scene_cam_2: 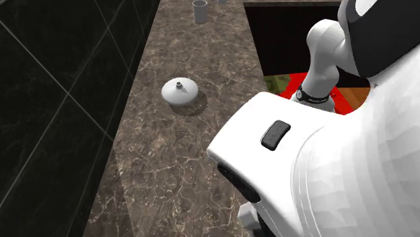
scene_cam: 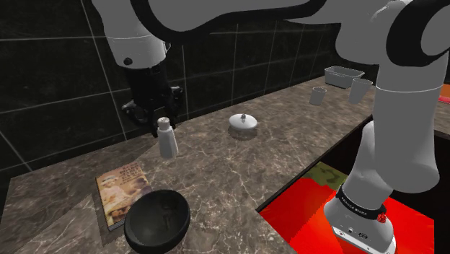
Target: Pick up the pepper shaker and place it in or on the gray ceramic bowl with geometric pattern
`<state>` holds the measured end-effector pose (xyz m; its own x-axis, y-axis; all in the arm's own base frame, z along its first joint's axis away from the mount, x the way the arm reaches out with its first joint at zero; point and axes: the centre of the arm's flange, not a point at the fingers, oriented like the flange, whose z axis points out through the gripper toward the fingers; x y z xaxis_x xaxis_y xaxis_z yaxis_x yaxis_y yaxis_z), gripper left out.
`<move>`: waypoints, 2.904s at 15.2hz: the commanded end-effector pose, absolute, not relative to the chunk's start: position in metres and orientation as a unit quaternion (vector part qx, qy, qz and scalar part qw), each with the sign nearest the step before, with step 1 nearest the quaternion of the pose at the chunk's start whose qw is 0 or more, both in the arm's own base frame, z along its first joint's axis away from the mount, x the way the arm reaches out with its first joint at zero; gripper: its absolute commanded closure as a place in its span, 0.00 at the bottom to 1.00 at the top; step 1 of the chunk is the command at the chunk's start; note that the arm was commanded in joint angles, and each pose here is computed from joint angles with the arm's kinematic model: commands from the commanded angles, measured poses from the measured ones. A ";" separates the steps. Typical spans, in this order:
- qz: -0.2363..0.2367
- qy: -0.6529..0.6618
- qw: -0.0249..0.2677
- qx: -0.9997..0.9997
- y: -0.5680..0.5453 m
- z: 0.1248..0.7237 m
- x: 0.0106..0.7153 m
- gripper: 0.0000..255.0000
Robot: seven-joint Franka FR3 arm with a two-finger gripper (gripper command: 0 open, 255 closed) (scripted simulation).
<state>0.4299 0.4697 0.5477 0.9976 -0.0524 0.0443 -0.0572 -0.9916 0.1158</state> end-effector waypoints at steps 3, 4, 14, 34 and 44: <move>0.021 -0.028 0.059 0.998 0.510 0.552 0.396 1.00; 0.021 -0.028 0.059 0.998 0.520 0.553 0.388 1.00; 0.021 -0.028 0.059 0.998 0.558 0.526 0.355 1.00; 0.021 -0.028 0.059 0.998 0.558 0.457 0.355 1.00; 0.021 -0.028 0.059 0.998 0.563 0.496 0.353 0.00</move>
<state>0.3533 0.5618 0.4843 0.9976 -0.0533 0.0451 -0.0582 -0.9917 0.1149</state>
